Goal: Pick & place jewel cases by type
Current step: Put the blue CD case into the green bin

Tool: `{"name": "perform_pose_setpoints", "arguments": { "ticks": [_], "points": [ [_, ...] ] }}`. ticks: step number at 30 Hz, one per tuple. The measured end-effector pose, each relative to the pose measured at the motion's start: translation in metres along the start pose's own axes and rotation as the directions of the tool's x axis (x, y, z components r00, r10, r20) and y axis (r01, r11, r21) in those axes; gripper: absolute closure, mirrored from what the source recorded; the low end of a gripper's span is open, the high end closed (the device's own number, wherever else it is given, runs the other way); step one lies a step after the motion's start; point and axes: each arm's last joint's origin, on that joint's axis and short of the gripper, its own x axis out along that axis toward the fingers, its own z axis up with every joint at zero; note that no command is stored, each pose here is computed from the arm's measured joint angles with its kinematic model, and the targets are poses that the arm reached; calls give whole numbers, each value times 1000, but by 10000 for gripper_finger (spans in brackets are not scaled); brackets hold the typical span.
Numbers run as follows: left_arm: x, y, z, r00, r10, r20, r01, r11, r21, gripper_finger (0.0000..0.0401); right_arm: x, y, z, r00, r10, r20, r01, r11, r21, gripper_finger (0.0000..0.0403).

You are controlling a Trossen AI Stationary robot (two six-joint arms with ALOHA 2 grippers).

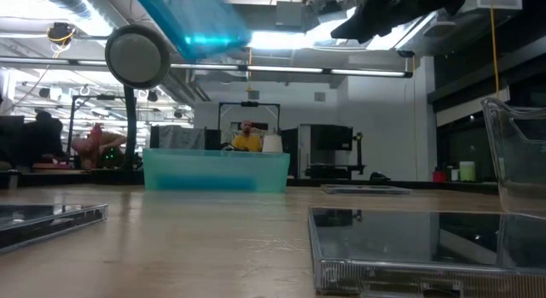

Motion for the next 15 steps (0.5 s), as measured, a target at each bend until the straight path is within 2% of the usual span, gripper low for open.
{"name": "perform_pose_setpoints", "arguments": {
  "ticks": [3, 5, 10, 15],
  "points": [
    [-6, 1, 10, 971, -167, -169, 181, 981, 69, 377, 0, 0, 0, 1000, 1, 0, -1, 1000, 5, 393],
    [-6, 4, 15, 940, -229, -254, 264, 958, 110, 377, 0, 0, 0, 1000, 1, 2, -1, 1000, 24, 393],
    [4, 15, 28, 843, -325, -428, 429, 887, 170, 377, 0, 0, 0, 1000, 1, 3, -2, 997, 82, 393],
    [22, 30, 41, 771, -335, -542, 491, 854, 171, 377, 1, 2, 1, 1000, 10, 2, -10, 994, 107, 393]
  ]
}}
